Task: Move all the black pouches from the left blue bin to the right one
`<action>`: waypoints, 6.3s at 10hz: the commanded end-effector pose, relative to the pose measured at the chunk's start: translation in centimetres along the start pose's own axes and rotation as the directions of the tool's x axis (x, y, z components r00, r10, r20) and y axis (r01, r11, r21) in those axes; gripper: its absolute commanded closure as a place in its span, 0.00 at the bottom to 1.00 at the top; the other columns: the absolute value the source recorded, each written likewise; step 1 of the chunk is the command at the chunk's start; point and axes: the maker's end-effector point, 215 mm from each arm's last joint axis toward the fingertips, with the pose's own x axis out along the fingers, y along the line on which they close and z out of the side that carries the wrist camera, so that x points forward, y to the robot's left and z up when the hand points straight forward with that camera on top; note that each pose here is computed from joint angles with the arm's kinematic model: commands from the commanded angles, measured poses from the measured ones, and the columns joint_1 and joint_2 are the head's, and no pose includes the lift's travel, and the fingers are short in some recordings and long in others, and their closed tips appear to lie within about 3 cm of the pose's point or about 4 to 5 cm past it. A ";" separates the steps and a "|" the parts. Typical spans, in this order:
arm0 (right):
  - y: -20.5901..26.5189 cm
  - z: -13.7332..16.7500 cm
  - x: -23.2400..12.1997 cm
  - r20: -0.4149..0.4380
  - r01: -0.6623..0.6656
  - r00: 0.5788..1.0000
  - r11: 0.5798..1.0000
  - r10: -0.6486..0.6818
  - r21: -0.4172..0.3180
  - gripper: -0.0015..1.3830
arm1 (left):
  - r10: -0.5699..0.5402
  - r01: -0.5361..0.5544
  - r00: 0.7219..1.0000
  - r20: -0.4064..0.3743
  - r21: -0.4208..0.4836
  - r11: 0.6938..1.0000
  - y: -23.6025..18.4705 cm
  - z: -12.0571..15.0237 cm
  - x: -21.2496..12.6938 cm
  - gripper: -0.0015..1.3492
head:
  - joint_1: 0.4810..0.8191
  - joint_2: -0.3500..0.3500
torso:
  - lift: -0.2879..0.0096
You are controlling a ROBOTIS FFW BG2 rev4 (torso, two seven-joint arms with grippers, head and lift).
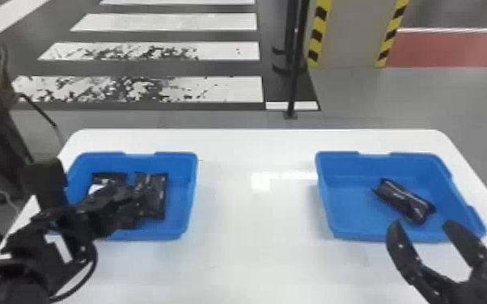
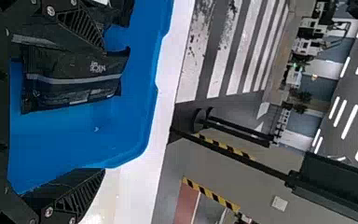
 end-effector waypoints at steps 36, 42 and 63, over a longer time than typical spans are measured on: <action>17.8 -1.5 5.4 0.012 -0.391 0.887 0.740 0.461 0.547 0.92 | -0.700 0.666 0.702 -0.129 -0.229 0.710 -30.4 -6.8 -10.1 0.69 | 0.63 0.34 | 0.50; 6.5 -3.9 14.4 -0.072 -0.295 0.935 0.873 0.348 0.389 0.92 | -0.665 0.633 0.741 -0.094 -0.235 0.738 -28.0 -6.0 -10.3 0.11 | 0.63 0.31 | 0.50; 4.5 -0.1 0.6 -0.037 -0.088 0.995 0.992 0.092 0.094 0.14 | 0.196 -0.186 0.950 -0.244 0.064 0.980 7.3 -0.7 -1.4 0.11 | 0.63 0.75 | 0.50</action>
